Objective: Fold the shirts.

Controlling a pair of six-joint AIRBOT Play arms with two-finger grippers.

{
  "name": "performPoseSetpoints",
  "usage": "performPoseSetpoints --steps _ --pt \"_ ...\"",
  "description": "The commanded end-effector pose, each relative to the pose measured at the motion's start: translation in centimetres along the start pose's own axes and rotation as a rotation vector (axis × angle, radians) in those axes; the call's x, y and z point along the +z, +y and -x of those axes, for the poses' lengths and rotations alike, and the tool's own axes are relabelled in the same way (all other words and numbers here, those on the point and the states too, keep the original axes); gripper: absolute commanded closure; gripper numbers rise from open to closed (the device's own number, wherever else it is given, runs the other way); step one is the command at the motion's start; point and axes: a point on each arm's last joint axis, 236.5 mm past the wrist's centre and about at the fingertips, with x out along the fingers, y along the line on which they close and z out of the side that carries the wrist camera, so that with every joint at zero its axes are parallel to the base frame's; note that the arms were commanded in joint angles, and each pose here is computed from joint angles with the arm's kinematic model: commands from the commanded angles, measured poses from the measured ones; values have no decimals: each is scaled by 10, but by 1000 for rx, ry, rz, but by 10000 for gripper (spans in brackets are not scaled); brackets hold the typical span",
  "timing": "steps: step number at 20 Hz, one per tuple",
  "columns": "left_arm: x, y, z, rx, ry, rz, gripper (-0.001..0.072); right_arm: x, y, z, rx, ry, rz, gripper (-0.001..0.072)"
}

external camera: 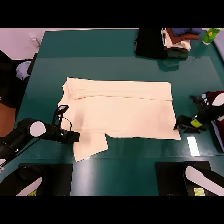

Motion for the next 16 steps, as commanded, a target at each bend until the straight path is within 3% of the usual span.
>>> performPoseSetpoints --steps 1,4,5,7,8,9,10,16 --pt "-2 -2 2 -4 11 -13 684 -24 -9 -24 14 58 -50 167" --pt "-2 -2 2 -6 13 -11 684 -22 -4 -29 4 46 -18 178" --pt "-2 -2 2 -6 13 -11 684 -19 0 -29 -3 34 7 254" --pt "-3 -2 2 -5 15 -11 683 -15 11 -29 -16 20 65 315" --pt "-4 -1 2 -3 22 -13 683 -14 16 -29 -25 18 95 375" --pt "-7 0 2 3 31 -34 683 -15 19 -29 -35 21 122 591" --pt "-10 3 2 16 45 -48 684 -17 22 -30 -38 29 136 691" --pt "-31 18 45 106 59 -91 686 -39 2 -19 -173 90 227 693"
